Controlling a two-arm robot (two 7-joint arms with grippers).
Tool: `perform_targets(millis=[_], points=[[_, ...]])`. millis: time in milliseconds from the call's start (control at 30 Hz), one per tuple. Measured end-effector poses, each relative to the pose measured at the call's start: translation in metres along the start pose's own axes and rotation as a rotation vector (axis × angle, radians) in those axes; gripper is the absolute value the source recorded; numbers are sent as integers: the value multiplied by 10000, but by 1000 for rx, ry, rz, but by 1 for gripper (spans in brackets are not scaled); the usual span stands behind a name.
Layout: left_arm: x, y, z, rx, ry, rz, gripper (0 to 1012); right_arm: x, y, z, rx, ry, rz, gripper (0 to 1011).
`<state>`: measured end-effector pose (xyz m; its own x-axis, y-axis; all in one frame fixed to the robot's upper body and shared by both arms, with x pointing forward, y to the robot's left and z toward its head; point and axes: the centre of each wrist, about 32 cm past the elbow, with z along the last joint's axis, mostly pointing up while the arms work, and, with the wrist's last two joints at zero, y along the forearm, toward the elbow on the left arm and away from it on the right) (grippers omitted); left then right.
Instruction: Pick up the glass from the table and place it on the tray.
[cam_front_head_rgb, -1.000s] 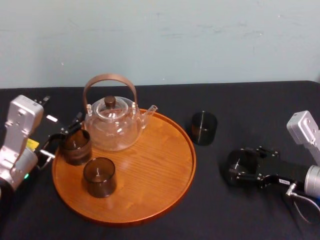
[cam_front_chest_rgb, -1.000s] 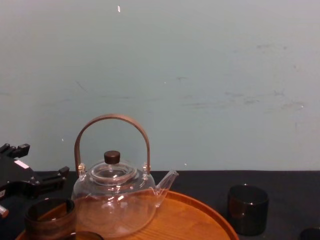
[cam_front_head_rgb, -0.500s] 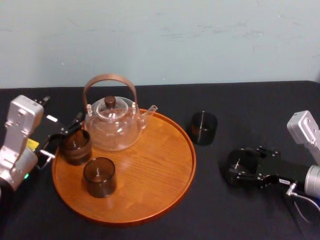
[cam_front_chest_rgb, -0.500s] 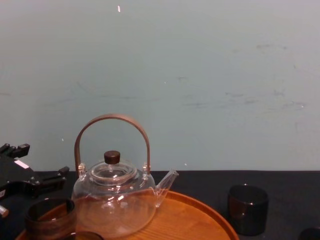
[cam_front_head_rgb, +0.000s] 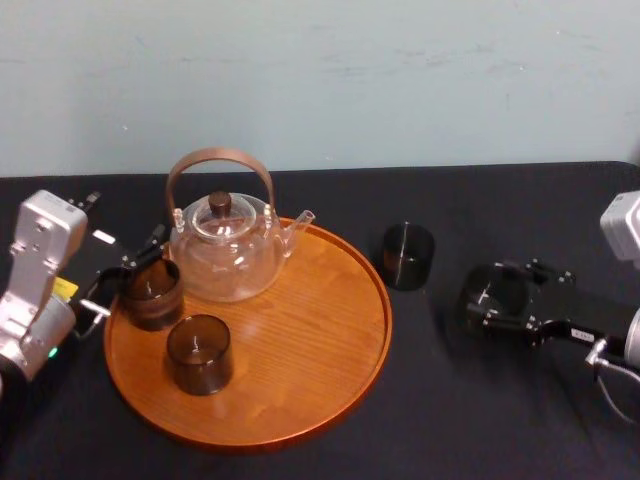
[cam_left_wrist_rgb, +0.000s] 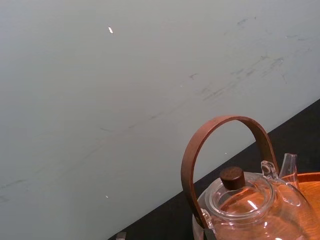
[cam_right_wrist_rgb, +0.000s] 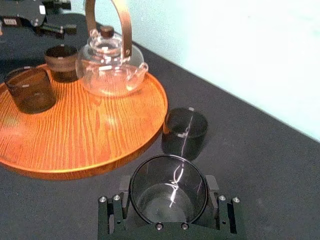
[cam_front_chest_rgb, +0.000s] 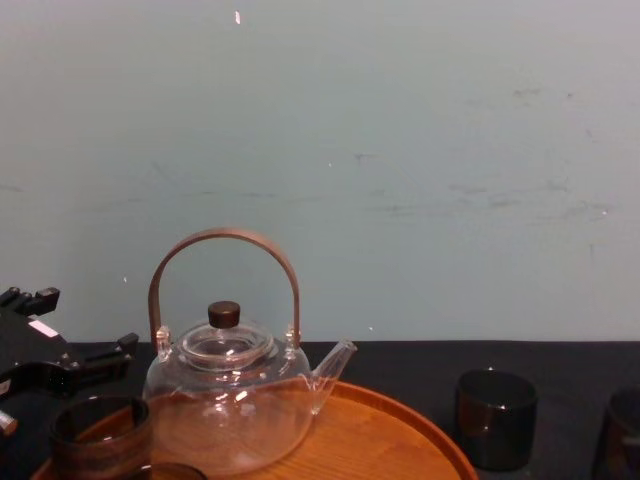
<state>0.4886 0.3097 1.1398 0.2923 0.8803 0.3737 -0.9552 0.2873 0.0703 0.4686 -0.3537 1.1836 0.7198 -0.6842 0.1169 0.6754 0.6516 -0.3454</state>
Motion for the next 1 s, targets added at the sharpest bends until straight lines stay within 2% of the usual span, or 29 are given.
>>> perform_targets(millis=[167,400,633,1000], points=[[0,0,0,0,0,0,1001,14,7,88,27,-24,1,904],[0,0,0,0,0,0,1001,-9,111,199,52,-60,49,904],[0,0,0,0,0,0,1001,-50,299,306,74,-91,115,904],[0,0,0,0,0,0,1001,-178,622,448,107,-126,215,904]])
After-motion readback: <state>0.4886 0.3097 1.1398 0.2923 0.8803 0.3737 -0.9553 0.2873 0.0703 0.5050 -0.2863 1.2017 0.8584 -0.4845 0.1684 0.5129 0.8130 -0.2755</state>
